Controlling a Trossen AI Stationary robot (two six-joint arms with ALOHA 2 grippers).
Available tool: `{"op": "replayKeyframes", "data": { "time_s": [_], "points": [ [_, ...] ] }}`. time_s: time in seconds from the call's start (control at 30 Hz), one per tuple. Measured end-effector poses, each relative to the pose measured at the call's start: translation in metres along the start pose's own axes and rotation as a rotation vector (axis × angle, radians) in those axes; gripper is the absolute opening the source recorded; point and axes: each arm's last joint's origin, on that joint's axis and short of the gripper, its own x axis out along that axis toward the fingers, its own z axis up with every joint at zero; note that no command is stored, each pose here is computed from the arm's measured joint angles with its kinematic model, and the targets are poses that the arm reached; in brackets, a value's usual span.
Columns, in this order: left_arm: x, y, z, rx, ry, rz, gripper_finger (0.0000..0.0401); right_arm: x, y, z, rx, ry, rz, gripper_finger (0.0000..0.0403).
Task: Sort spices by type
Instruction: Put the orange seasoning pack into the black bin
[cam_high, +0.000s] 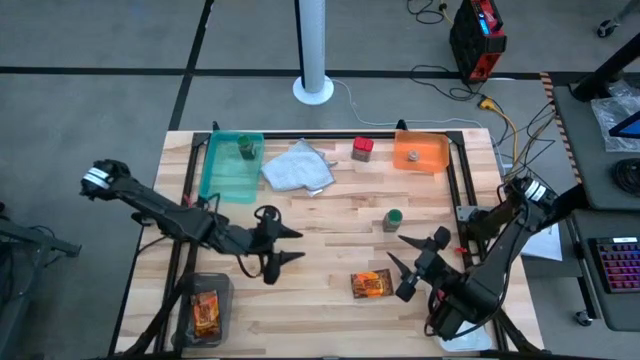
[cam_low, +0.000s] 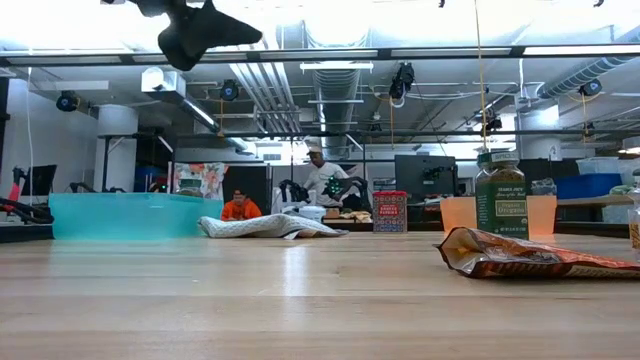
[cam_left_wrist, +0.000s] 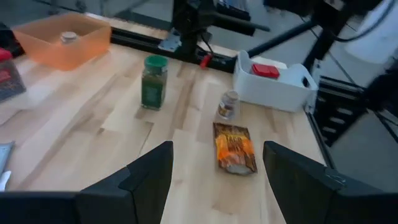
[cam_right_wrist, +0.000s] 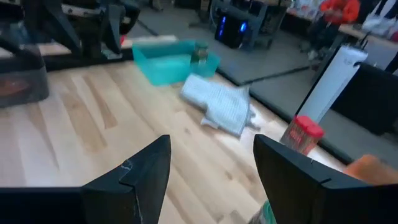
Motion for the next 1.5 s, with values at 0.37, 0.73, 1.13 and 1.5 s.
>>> {"op": "replayKeyframes", "data": {
  "time_s": [0.37, 0.73, 1.13, 1.5],
  "points": [
    [0.040, -0.031, -0.032, -0.016, -0.010, -0.006, 0.0233, -0.016, 0.004, -0.007, 0.023, 0.135, 0.071, 0.0221],
    [0.113, -0.067, -0.048, 0.190, 0.108, 0.067, 0.0233, -0.017, 0.035, -0.021, -0.014, 0.249, 0.215, 0.0197],
    [0.173, -0.062, -0.076, 0.170, 0.196, 0.091, 0.0233, -0.026, 0.032, -0.019, 0.006, 0.249, 0.249, 0.0181],
    [0.218, -0.057, -0.090, 0.170, 0.297, 0.053, 0.0260, -0.026, 0.032, -0.019, 0.001, 0.246, 0.249, 0.0210]
  ]
}}
